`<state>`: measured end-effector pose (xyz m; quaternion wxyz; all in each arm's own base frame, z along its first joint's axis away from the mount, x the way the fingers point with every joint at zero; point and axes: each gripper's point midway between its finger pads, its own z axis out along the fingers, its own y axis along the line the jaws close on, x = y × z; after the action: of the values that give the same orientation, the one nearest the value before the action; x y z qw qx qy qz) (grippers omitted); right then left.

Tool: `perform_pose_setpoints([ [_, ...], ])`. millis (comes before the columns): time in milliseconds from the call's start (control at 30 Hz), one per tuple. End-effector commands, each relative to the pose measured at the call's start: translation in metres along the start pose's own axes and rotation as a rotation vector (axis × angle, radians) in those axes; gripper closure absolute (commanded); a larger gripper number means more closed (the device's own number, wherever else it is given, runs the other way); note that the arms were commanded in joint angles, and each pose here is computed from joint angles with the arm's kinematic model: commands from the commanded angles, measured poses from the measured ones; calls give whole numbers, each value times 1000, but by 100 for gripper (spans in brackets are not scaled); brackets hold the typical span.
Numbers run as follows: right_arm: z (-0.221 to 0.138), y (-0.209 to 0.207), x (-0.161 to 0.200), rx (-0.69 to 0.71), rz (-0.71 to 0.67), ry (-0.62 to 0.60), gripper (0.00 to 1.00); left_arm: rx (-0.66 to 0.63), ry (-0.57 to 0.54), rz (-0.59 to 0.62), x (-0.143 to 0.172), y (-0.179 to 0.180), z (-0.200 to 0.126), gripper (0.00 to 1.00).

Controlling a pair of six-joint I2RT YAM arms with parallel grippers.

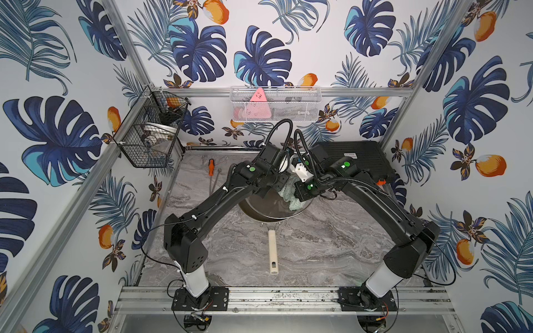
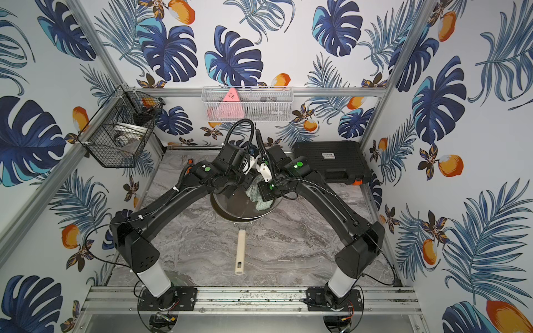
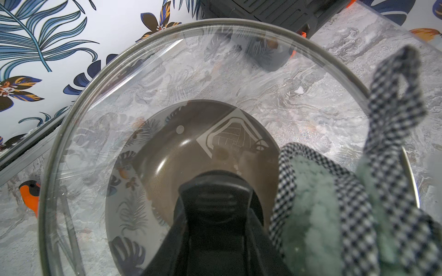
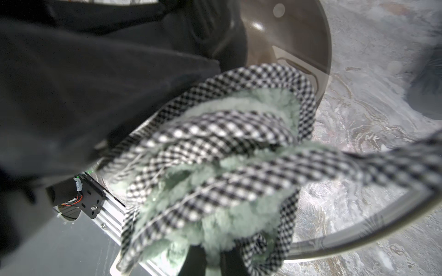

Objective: Wipe the pot lid with a cloth
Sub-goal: Wipe the pot lid.

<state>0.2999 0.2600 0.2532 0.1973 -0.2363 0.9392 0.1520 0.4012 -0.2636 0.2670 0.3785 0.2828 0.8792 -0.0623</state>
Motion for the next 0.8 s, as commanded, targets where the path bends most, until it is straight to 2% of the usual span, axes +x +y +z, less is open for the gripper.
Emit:
perform_pose_setpoints([
  [0,-4,-6,-3,34,3,-29,100,-23,-147,-48,-35,7,-11,100],
  [300,-2,-4,2,13,17,-23,100,-43,-154,-72,-43,11,-12,100],
  [767,5,22,3,-108,14,-44,100,-61,-145,-104,-47,14,2,100],
])
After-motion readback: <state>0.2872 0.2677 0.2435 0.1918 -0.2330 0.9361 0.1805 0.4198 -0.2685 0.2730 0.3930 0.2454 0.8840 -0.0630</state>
